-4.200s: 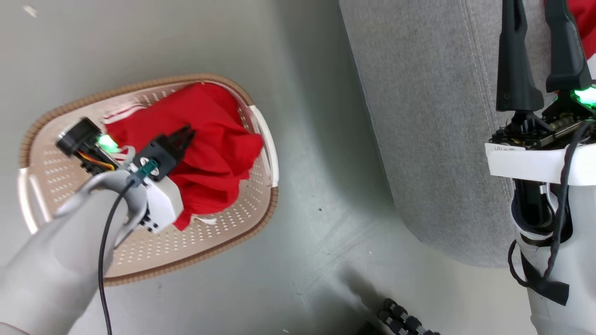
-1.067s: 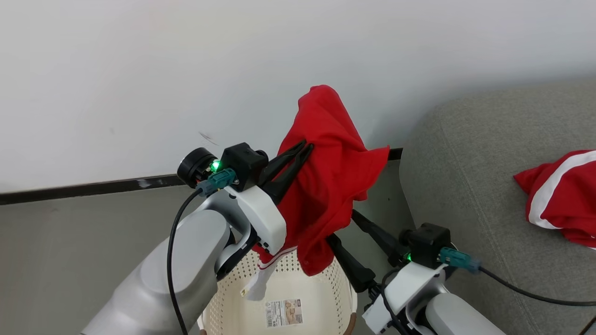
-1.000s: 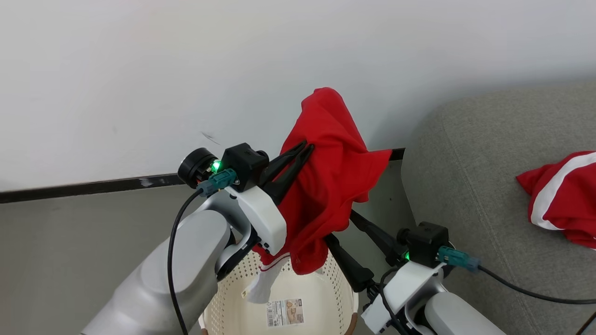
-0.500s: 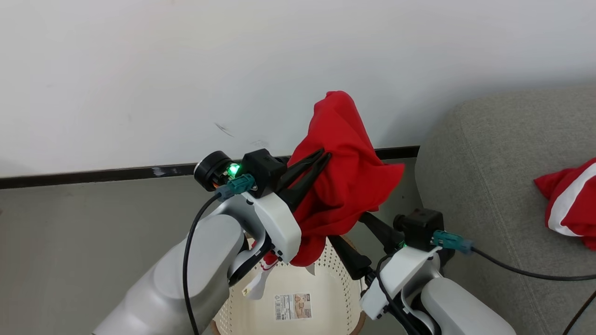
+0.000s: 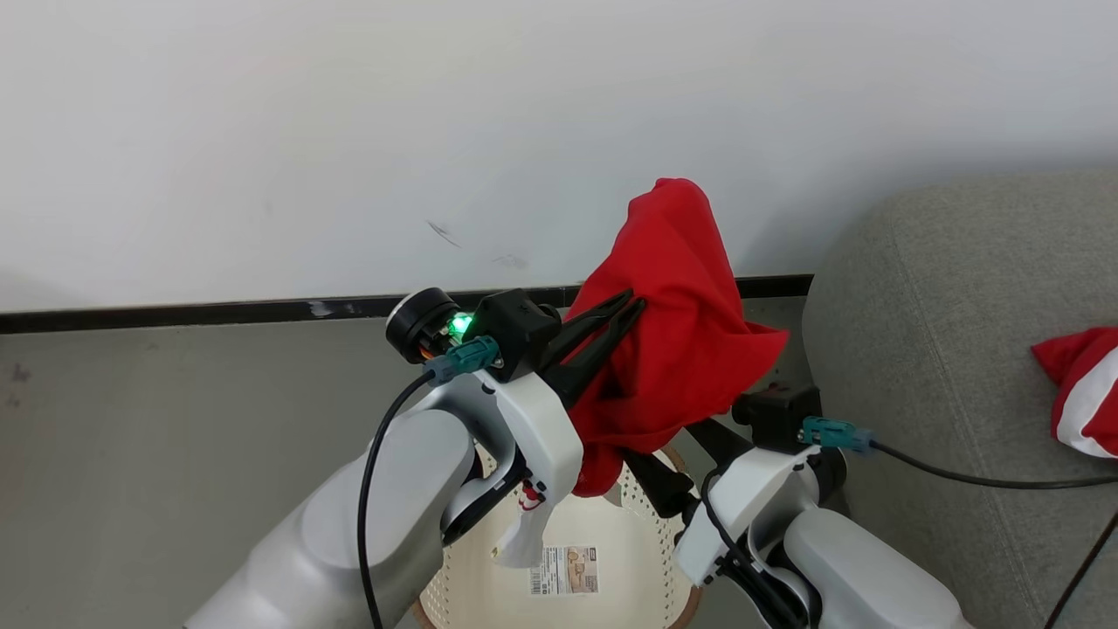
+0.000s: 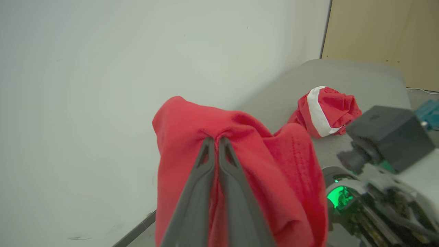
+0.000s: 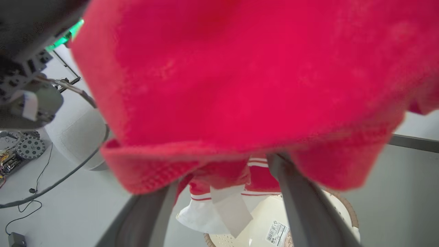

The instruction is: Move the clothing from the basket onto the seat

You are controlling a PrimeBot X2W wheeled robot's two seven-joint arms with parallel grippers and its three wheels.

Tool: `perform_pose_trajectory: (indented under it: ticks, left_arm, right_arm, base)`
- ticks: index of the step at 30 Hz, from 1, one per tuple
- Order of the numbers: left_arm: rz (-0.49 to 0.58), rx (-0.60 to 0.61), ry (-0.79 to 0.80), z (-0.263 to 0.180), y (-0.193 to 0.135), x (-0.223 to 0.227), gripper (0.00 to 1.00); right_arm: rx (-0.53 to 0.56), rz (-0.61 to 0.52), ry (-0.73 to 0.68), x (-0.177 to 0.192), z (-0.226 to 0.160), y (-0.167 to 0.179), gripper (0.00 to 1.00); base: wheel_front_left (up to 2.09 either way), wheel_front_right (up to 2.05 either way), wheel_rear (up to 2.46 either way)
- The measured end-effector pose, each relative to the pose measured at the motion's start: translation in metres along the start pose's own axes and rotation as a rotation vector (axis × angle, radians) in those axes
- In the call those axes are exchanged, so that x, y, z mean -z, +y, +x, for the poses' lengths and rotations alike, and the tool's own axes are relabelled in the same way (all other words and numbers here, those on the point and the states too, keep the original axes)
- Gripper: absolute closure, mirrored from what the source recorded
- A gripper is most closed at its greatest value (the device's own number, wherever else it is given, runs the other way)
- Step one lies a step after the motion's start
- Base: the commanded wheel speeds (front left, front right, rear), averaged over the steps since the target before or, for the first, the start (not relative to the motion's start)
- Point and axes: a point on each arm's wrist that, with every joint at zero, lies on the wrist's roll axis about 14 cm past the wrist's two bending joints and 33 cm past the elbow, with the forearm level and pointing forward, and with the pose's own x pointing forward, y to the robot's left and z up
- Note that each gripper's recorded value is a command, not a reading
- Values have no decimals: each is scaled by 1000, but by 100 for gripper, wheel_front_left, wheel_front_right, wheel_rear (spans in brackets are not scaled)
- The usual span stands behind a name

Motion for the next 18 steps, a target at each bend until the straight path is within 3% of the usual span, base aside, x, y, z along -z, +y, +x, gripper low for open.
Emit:
perform_pose_trajectory:
  ticks: [2, 3, 4, 18]
  left_arm:
    - [1, 0, 4, -1, 0, 0, 100]
    - [1, -1, 3, -1, 0, 0, 100]
    - [1, -2, 2, -1, 0, 0, 100]
    - [-28, -27, 13, -6, 6, 6, 100]
  right_arm:
    - [-13, -1, -2, -2, 3, 3, 0]
    - [-21, -2, -4, -4, 5, 5, 65]
    - [-25, -3, -7, -6, 7, 6, 100]
    - [-20, -9, -38, -20, 14, 1, 100]
  base:
    - [0, 0, 0]
    - [0, 0, 0]
    - [0, 0, 0]
    - [0, 0, 0]
